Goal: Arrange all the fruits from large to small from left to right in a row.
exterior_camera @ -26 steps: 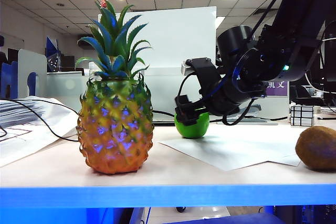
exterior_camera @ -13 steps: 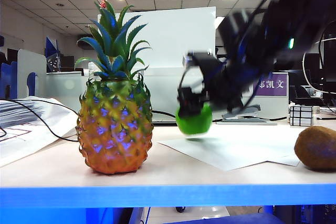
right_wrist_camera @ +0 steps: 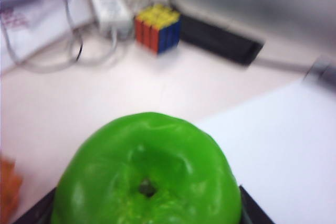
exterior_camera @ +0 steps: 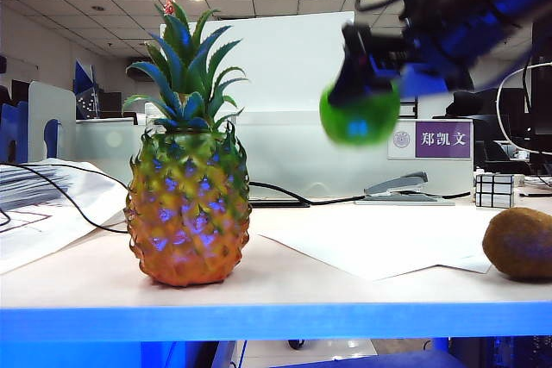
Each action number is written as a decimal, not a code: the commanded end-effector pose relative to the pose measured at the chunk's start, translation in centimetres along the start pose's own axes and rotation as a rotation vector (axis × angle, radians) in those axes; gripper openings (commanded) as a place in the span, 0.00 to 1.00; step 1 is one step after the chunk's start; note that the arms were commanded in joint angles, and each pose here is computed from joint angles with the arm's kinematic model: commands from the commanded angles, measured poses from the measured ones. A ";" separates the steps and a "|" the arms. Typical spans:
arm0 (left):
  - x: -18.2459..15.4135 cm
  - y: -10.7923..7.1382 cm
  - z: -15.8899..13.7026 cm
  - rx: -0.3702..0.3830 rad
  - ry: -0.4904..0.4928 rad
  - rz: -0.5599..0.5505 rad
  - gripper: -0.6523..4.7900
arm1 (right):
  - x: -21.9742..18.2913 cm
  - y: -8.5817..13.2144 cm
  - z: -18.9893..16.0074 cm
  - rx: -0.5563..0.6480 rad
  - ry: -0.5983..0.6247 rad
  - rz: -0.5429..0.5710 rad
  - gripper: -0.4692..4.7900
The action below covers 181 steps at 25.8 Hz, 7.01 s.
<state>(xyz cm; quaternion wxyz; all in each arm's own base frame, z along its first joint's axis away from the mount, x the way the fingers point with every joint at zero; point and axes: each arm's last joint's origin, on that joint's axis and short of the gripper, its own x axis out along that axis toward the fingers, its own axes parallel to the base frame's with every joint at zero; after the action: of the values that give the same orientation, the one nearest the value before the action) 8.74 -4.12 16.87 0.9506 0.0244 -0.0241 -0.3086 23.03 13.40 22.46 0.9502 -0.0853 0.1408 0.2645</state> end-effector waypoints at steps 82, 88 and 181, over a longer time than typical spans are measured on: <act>0.0 -0.1 0.5 -0.005 -0.043 -0.023 0.11 | -5.2 5.3 2.3 0.148 -0.590 0.034 0.38; -0.5 0.1 2.8 -0.062 -0.142 0.031 0.11 | -17.6 2.1 5.2 0.136 -0.865 0.012 0.08; -0.5 0.7 0.4 -0.326 0.074 0.300 0.11 | -15.2 -2.9 -11.1 0.218 -0.352 -0.424 0.08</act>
<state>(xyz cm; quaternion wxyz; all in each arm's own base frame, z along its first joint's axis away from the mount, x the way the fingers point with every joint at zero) 8.75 -3.23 17.10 0.9776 -0.1210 0.0635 -0.1600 9.67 1.04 16.69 0.9977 0.0409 -0.0025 0.0543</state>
